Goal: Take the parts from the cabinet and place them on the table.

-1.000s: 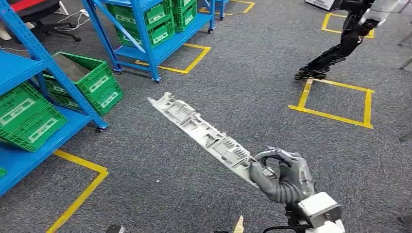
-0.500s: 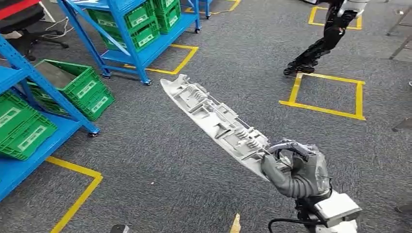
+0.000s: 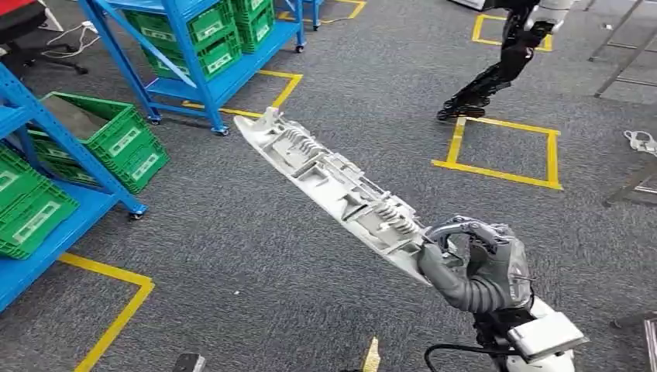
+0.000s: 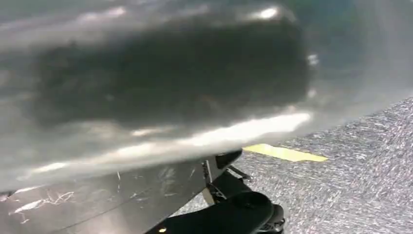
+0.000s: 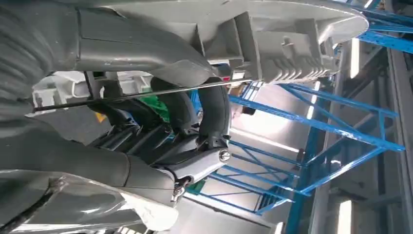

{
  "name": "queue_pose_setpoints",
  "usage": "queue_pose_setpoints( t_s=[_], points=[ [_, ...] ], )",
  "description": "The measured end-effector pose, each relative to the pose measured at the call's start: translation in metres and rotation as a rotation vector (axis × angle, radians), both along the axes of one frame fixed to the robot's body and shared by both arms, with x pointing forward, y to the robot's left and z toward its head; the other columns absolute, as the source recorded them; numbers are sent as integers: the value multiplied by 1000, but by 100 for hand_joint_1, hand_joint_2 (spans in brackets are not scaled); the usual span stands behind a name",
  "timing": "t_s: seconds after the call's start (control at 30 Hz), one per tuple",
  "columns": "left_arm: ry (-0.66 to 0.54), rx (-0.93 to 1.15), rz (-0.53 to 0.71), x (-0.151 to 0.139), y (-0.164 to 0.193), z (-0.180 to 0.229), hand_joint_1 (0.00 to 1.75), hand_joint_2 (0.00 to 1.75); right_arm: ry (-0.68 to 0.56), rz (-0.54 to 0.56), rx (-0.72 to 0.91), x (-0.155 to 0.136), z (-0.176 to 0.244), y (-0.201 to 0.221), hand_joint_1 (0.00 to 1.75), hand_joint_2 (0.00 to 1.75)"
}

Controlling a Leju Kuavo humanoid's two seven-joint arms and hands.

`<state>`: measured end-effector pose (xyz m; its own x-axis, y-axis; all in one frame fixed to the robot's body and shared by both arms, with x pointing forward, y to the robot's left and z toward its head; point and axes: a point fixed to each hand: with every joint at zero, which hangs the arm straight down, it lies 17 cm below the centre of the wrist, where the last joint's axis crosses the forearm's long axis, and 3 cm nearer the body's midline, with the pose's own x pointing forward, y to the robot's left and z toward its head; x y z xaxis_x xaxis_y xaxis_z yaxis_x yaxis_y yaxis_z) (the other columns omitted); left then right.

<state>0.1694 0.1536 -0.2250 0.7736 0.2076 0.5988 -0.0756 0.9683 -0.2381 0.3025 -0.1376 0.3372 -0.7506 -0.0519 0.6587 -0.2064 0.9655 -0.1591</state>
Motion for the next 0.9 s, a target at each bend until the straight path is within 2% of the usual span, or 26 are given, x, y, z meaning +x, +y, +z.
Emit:
queue_pose_setpoints(
  t_s=[0.9],
  points=[
    [-5,13,-2,3,3,0,0,0,25,55,-9,-1,-8,20,175,175]
  ],
)
